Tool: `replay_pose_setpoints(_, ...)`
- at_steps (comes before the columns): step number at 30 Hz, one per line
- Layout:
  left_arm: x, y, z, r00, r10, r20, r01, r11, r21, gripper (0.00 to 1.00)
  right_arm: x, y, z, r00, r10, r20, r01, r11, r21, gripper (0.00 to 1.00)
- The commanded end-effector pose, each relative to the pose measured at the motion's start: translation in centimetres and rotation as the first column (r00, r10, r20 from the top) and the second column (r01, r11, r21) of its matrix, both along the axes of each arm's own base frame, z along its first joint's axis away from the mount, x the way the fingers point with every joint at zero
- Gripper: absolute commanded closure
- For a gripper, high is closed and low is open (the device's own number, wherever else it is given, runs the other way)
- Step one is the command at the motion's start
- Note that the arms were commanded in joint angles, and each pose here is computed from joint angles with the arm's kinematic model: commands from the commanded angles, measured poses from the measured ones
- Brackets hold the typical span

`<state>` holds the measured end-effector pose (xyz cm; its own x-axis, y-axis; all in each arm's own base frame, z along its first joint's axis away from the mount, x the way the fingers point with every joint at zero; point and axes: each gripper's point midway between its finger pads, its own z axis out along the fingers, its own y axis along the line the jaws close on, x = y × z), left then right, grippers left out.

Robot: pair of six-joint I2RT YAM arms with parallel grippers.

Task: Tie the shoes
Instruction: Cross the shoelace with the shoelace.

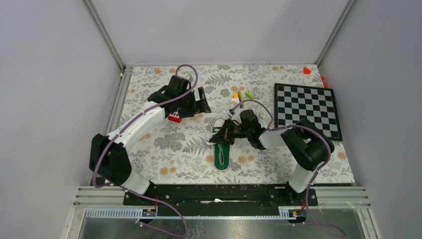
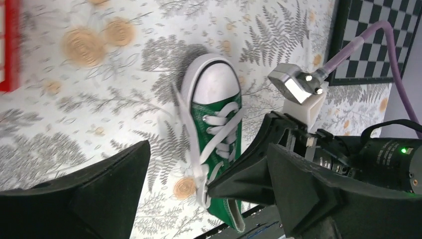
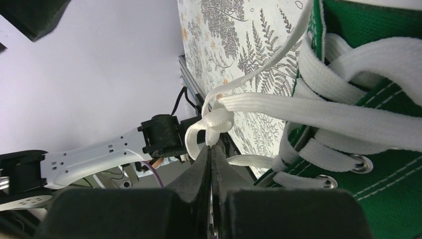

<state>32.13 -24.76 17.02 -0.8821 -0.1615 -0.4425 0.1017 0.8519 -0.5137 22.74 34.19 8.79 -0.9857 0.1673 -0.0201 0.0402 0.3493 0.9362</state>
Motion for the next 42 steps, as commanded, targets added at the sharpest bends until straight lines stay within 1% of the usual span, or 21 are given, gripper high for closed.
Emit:
replay_pose_setpoints(1,-0.5,2.9,1.4,0.992,0.109,0.059,-0.108,0.994,-0.015,0.07,-0.3,0.5,0.9,1.000,0.029,0.000,-0.029,0.997,0.077,1.00)
replay_pose_setpoints(3,-1.7,4.0,-0.1,0.990,0.142,0.028,-0.142,0.990,0.002,0.12,-0.3,0.5,0.6,1.000,0.025,-0.005,-0.025,0.997,0.073,1.00)
replay_pose_setpoints(5,-3.1,4.2,-1.5,0.989,0.148,-0.016,-0.148,0.989,-0.014,0.17,-0.2,0.2,0.3,1.000,0.010,-0.001,-0.010,0.998,0.060,1.00)
replay_pose_setpoints(7,-4.5,3.5,-2.6,0.989,0.131,-0.061,-0.136,0.988,-0.077,0.22,-0.1,-0.2,0.1,1.000,-0.003,0.017,0.002,1.000,0.029,1.00)
replay_pose_setpoints(8,-5.3,3.0,-3.1,0.990,0.115,-0.085,-0.124,0.985,-0.118,0.22,-0.1,-0.4,-0.1,1.000,-0.008,0.022,0.008,1.000,0.006,1.00)
replay_pose_setpoints(9,-5.6,2.3,-3.2,0.992,0.095,-0.086,-0.108,0.980,-0.169,0.22,-0.1,-0.7,-0.4,0.999,-0.018,0.026,0.019,1.000,-0.025,1.00)
replay_pose_setpoints(11,-6.4,1.8,-4.2,0.992,0.068,-0.110,-0.090,0.974,-0.207,0.20,0.0,-1.1,-0.4,0.999,-0.021,0.050,0.025,0.998,-0.062,1.00)
replay_pose_setpoints(13,-6.7,1.5,-5.1,0.991,0.047,-0.126,-0.074,0.973,-0.218,0.18,-0.1,-1.4,-0.4,0.998,-0.014,0.066,0.020,0.996,-0.089,1.00)
replay_pose_setpoints(15,-6.8,0.5,-5.1,0.993,0.007,-0.114,-0.036,0.967,-0.253,0.17,-0.1,-1.4,-0.3,0.997,-0.004,0.071,0.011,0.995,-0.097,1.00)
replay_pose_setpoints(18,-6.8,-0.8,-5.3,0.994,-0.034,-0.105,0.005,0.966,-0.258,0.18,-0.1,-1.3,-0.4,0.998,0.003,0.067,0.003,0.995,-0.097,1.00)
replay_pose_setpoints(20,-7.0,-1.8,-5.5,0.991,-0.073,-0.113,0.040,0.963,-0.268,0.20,-0.2,-1.3,-0.5,0.998,0.003,0.062,0.003,0.995,-0.099,1.00)
replay_pose_setpoints(23,-7.2,-2.8,-5.9,0.987,-0.101,-0.126,0.063,0.959,-0.276,0.29,-0.2,-1.4,-0.5,0.998,0.002,0.063,0.004,0.995,-0.101,1.00)
replay_pose_setpoints(28,-7.5,-3.4,-6.7,0.981,-0.123,-0.149,0.081,0.962,-0.261,0.48,-0.2,-1.5,-0.3,0.998,0.000,0.068,0.007,0.995,-0.102,1.00)
replay_pose_setpoints(34,-6.9,-2.9,-6.4,0.988,-0.091,-0.128,0.061,0.974,-0.218,0.80,-0.4,-1.6,-0.2,0.998,0.003,0.069,0.005,0.994,-0.105,1.00)
replay_pose_setpoints(36,-6.6,-2.5,-6.0,0.990,-0.083,-0.114,0.060,0.980,-0.192,0.85,-0.4,-1.8,-0.2,0.997,0.001,0.072,0.007,0.994,-0.109,1.00)
replay_pose_setpoints(39,-6.4,-2.1,-5.5,0.993,-0.078,-0.093,0.062,0.984,-0.165,0.88,-0.6,-2.1,-0.5,0.997,0.000,0.073,0.009,0.992,-0.122,1.00)
replay_pose_setpoints(40,-6.4,-2.1,-5.3,0.993,-0.081,-0.085,0.066,0.984,-0.163,0.91,-0.7,-2.2,-0.5,0.997,0.000,0.074,0.010,0.992,-0.124,1.00)
replay_pose_setpoints(42,-6.5,-2.0,-5.1,0.993,-0.085,-0.082,0.071,0.985,-0.159,0.93,-0.7,-2.4,-0.6,0.997,-0.004,0.072,0.013,0.992,-0.127,1.00)
